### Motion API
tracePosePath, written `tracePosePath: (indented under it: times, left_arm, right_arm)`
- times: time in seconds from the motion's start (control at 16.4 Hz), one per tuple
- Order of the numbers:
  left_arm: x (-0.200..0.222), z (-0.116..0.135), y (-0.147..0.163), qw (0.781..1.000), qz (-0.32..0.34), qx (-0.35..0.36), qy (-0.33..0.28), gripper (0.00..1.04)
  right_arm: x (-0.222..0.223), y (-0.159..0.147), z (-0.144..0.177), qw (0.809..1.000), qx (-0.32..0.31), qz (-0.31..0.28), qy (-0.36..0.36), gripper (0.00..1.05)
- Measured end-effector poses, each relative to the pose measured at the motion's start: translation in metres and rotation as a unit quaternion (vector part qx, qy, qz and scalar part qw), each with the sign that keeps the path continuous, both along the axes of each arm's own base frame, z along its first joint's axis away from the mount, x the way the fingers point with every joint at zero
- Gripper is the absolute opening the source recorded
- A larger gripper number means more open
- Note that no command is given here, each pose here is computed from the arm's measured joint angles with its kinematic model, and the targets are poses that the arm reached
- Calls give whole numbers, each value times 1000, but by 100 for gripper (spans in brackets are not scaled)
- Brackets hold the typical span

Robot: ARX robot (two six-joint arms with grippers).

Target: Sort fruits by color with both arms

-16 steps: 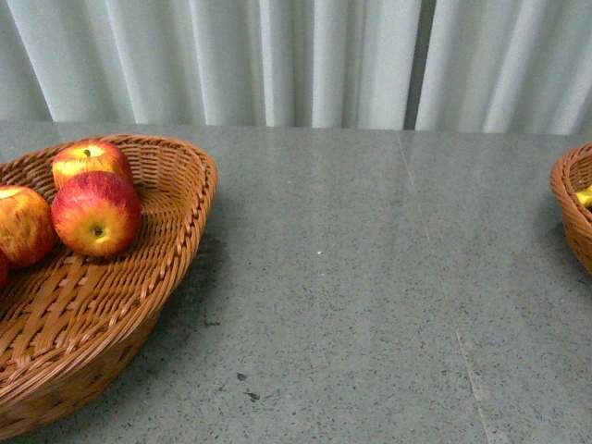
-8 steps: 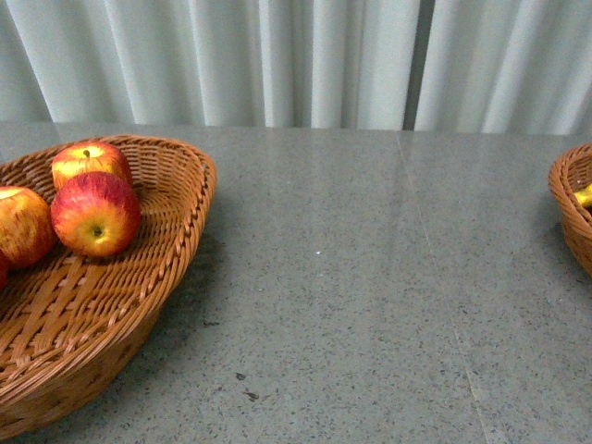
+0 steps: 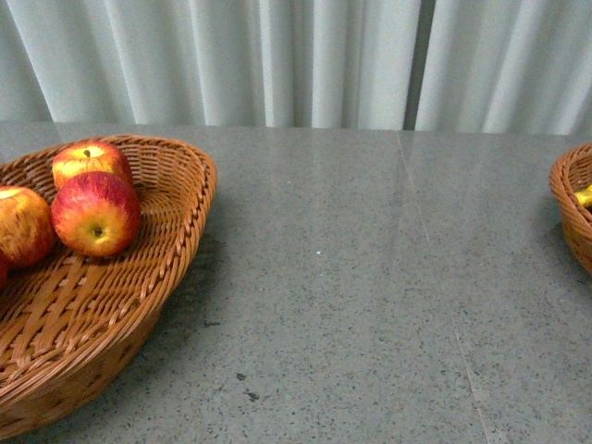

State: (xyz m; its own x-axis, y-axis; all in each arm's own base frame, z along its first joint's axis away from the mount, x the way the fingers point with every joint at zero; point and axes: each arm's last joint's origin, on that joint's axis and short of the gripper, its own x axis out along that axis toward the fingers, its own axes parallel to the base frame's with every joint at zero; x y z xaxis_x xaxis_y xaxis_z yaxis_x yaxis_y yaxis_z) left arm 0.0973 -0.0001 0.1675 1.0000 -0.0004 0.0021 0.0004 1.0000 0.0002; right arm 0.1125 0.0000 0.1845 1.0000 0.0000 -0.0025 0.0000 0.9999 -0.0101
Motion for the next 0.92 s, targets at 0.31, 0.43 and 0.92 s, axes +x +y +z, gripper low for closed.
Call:
tracePosePath:
  times: [0.31,0.43,0.92]
  left_arm:
    - [0,0,0,1000,0,0,0,98]
    - [0,0,0,1000,0,0,0,98]
    - [0,0,0,1000,0,0,0,98]
  right_arm:
    - [-4,0,-5,1000,0,0,-2,2]
    - [-13,0,-17,1000,0,0,12,2]
    - [-15,0,-17,1000,1,0,-3,2]
